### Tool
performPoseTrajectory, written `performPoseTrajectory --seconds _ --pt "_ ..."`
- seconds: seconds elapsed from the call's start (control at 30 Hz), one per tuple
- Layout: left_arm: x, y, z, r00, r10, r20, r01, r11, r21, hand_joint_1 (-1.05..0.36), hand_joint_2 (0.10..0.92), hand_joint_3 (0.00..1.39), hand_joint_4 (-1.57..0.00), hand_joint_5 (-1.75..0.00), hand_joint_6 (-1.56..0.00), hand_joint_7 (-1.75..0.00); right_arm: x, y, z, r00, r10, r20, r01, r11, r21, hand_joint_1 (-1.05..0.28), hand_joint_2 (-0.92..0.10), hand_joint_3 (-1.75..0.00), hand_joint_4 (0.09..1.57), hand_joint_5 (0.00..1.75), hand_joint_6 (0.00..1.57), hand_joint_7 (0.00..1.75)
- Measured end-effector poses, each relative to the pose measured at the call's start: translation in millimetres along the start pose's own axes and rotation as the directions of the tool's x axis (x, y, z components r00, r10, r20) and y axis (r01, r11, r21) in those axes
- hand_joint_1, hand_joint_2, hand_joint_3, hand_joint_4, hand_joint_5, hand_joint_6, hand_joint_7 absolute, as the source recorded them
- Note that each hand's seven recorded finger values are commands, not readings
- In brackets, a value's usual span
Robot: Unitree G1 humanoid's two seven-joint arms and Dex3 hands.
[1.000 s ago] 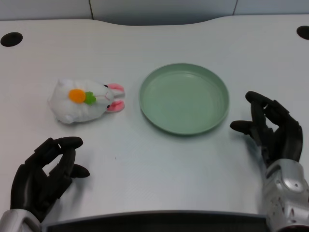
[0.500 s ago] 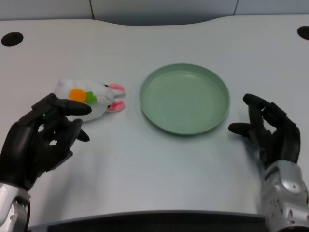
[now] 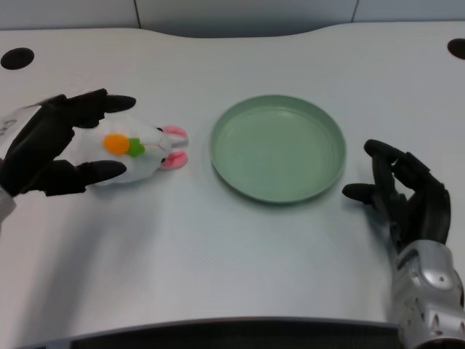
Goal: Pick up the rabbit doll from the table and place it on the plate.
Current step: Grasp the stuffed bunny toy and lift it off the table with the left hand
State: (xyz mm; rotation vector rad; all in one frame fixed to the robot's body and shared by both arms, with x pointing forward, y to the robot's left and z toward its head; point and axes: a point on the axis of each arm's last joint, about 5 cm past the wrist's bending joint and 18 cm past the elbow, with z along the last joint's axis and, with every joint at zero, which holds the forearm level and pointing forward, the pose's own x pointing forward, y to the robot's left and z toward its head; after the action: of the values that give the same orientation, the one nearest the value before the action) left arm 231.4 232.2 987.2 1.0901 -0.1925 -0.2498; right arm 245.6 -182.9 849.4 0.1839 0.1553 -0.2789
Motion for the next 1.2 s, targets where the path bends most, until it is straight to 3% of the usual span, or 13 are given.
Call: performPoseTrajectory --seconds 0.07,0.2,0.47,0.6,0.73,1.0,1.2 --pt "7.4 3.3 2.0 0.999 -0.034 -0.021 0.036 0.993 0.111 -0.79 0.921 0.10 -0.01 -0.17 -0.13 -0.01 0.1 0.2 0.2 1.00000 -0.001 0.001 0.001 0.99999 -0.004 -0.33 -0.92 -0.24 0.77 1.10 0.79 0.51" --pt "22.1 7.7 6.8 0.992 -0.106 -0.074 0.123 0.949 0.289 -0.92 0.921 0.13 0.00 -0.01 -0.06 0.00 -0.1 1.0 0.0 0.99999 0.003 0.003 -0.003 0.99997 -0.007 -0.32 -0.92 -0.25 0.76 1.11 0.79 0.52" --pt "42.1 15.6 12.1 0.973 -0.186 -0.137 0.227 0.872 0.434 -1.02 0.921 0.13 0.00 0.00 0.00 0.00 0.0 0.6 -0.1 0.99999 -0.002 0.004 0.002 0.99998 -0.006 -0.32 -0.92 -0.25 0.75 1.11 0.79 0.52" --pt "56.2 18.2 16.1 0.951 -0.249 -0.182 0.307 0.825 0.475 -1.04 0.921 0.11 0.00 0.00 0.00 0.00 0.3 1.5 -1.0 1.00000 -0.001 -0.002 0.001 1.00000 0.002 -0.33 -0.92 -0.23 0.76 1.12 0.79 0.53" --pt "67.7 19.1 16.7 0.936 -0.280 -0.213 0.349 0.809 0.473 -1.04 0.920 0.10 0.00 0.00 -0.03 -0.02 0.6 1.7 -0.6 1.00000 -0.001 -0.002 0.001 1.00000 0.000 -0.33 -0.92 -0.25 0.75 1.12 0.79 0.53" --pt "92.1 5.3 16.7 0.902 -0.352 -0.249 0.428 0.800 0.421 -1.04 0.921 0.08 0.00 0.00 -0.05 -0.02 0.7 1.3 -0.6 1.00000 -0.001 -0.002 0.001 1.00000 0.003 -0.33 -0.92 -0.25 0.77 1.12 0.79 0.54" --pt "105.1 -4.1 14.5 0.885 -0.374 -0.278 0.458 0.808 0.371 -1.03 0.921 0.06 -0.01 -0.01 -0.04 -0.01 0.9 1.7 1.4 0.99998 -0.001 0.007 0.001 0.99999 0.004 -0.34 -0.92 -0.25 0.77 1.12 0.79 0.54"
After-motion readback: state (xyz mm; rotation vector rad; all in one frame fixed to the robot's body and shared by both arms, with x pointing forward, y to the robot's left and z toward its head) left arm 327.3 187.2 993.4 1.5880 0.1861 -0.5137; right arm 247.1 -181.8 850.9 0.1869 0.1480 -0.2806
